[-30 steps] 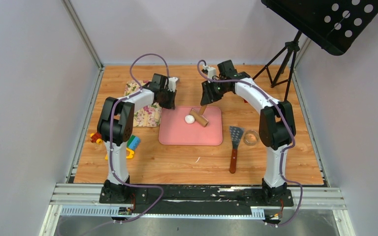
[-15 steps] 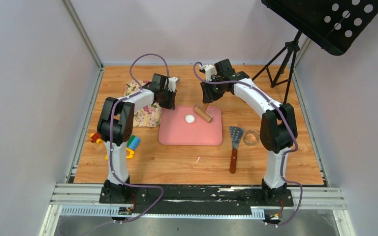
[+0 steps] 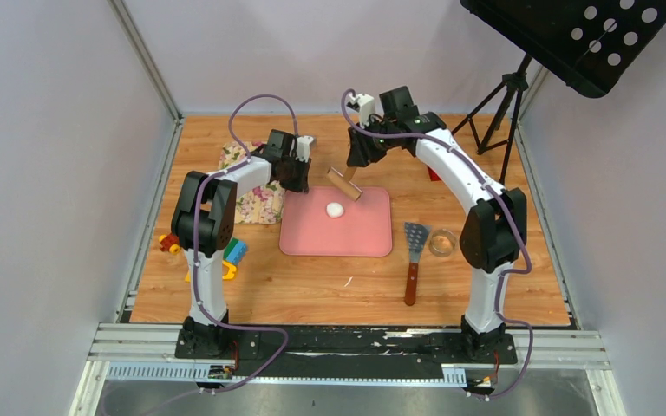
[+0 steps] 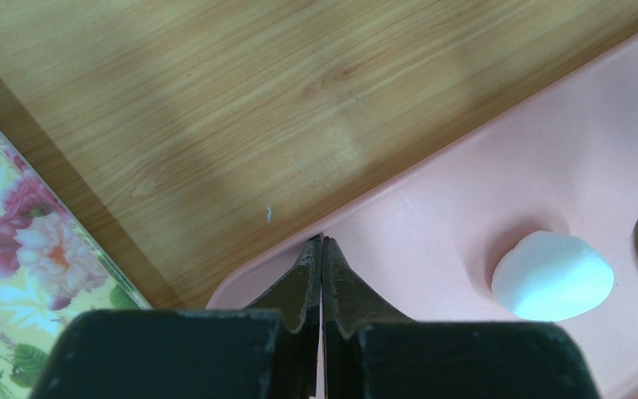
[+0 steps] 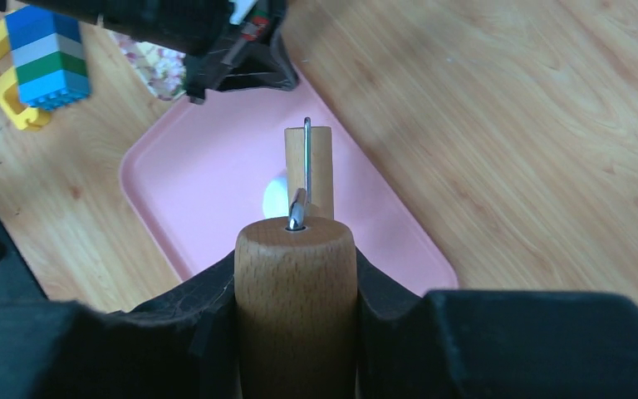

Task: Roll out the dumpling wrappers from the dough
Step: Flatten out the dough on the work surface.

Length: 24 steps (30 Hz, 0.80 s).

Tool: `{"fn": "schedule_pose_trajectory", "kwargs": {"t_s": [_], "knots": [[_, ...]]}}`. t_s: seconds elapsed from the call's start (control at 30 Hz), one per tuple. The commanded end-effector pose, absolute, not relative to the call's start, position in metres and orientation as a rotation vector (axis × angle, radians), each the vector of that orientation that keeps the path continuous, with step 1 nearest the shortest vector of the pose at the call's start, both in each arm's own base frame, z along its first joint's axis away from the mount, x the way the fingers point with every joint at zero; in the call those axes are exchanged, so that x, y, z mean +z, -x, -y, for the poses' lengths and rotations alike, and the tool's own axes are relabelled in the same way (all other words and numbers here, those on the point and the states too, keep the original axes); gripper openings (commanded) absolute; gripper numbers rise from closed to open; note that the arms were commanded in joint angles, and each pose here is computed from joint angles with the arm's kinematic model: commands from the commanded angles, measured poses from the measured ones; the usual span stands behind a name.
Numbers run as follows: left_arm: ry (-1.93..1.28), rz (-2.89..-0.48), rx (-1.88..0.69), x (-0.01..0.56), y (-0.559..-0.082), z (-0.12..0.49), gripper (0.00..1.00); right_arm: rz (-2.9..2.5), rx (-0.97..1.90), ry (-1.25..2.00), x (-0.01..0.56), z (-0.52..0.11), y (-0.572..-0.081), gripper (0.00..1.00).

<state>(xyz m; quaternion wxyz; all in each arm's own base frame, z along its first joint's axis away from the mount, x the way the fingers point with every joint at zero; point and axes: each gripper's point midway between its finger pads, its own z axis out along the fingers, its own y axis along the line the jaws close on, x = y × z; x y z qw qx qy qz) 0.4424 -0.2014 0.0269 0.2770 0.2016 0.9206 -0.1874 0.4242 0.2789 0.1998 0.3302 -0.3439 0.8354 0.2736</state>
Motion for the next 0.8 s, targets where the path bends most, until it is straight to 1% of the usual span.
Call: {"fn": "schedule_pose_trajectory", "kwargs": {"t_s": [0.0,0.3,0.53,0.77], "knots": [[-0.540,-2.501,-0.461,0.017,-0.439,0.196,0.00,-2.121,0.832,0.949,0.223,-0.312,-0.404,0.00],[-0.541,-2.498,-0.461,0.018,-0.439,0.196,0.00,-2.206,0.754,0.990,0.183,-0.324,-0.399,0.00],[-0.542,-2.495,-0.465,0.019,-0.438,0.197,0.00,-2.259,0.601,0.992,0.159,-0.313,-0.407,0.00],[-0.541,-2.489,-0.463,0.021,-0.439,0.197,0.00,-2.308,0.553,1.008,0.140,-0.304,-0.405,0.00]]}}
